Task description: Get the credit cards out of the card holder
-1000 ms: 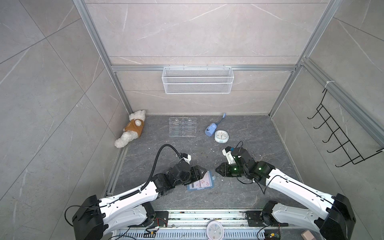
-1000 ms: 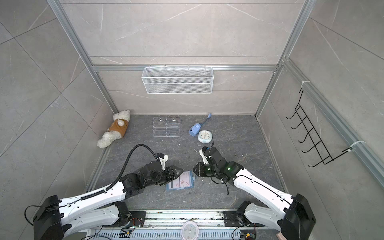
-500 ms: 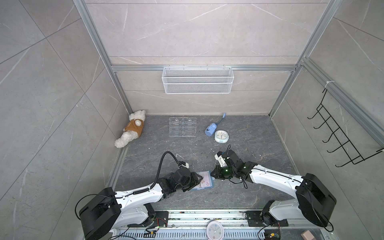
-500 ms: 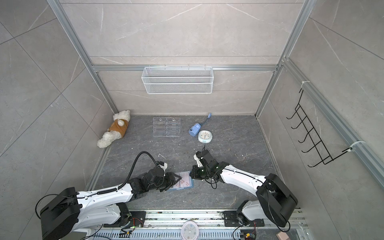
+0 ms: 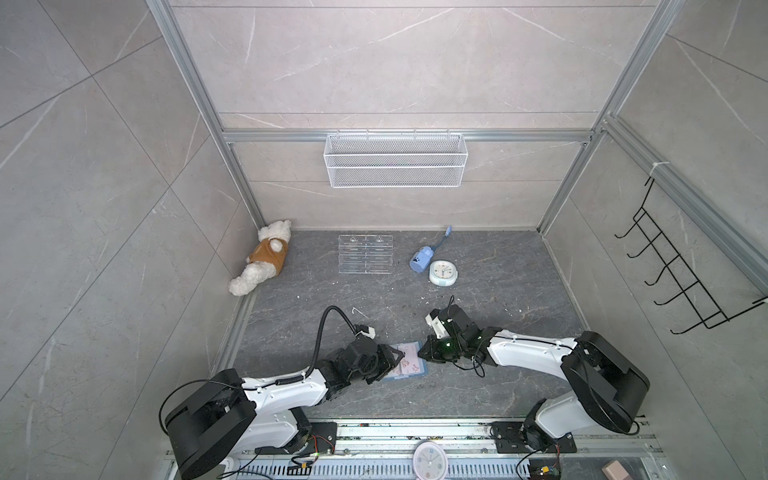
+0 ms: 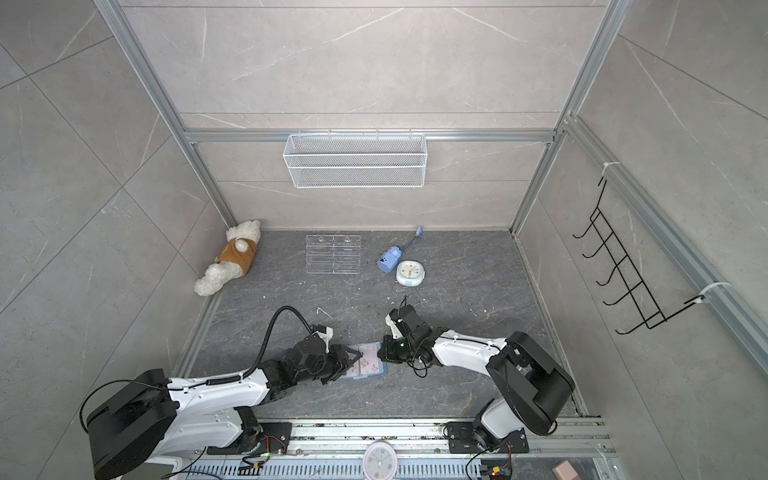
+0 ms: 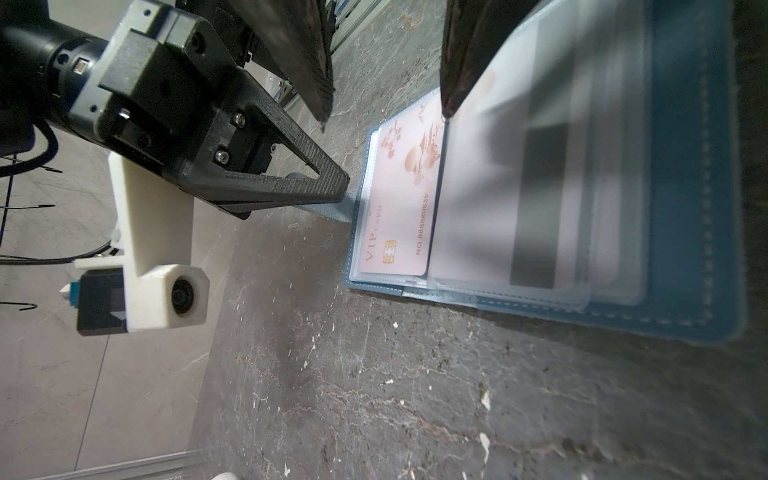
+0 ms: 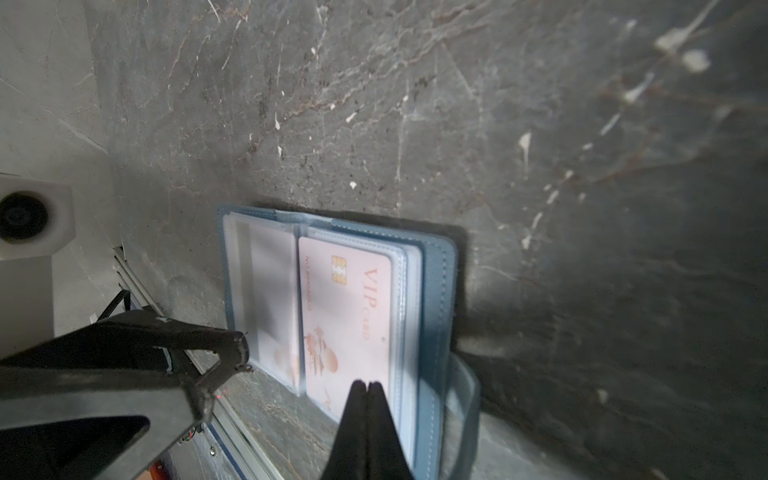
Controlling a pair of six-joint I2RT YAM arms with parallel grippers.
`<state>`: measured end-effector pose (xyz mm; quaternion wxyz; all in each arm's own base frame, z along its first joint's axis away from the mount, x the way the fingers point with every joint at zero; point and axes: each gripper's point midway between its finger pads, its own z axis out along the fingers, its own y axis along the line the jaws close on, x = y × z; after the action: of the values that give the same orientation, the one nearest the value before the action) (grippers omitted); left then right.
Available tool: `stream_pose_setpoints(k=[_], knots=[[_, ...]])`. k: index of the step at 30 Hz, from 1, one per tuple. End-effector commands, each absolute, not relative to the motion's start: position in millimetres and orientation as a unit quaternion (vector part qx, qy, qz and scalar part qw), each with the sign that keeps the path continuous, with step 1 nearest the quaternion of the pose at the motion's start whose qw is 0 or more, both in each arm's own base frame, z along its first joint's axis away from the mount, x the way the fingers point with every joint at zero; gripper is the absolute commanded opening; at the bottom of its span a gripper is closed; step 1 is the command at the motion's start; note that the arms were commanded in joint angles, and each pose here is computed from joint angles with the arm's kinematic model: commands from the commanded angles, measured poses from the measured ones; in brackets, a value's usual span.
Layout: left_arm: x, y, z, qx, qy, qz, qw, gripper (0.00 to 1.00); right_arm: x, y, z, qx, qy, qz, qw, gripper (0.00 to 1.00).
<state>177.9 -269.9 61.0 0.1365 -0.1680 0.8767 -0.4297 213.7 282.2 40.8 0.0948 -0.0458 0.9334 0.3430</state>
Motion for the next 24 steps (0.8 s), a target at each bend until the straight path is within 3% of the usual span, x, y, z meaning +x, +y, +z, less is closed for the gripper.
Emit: stream_pose_setpoints(k=[1,24], knots=[[181,-273,65,-0.174,0.866,-0.449,0.137,0.44,214,283,35,-0.040,0.934,0.344,0.089,0.02],[183,-269,42,-0.191,0.857,-0.459,0.135,0.38,207,285,8,-0.024,0.935,0.348,0.069,0.00]])
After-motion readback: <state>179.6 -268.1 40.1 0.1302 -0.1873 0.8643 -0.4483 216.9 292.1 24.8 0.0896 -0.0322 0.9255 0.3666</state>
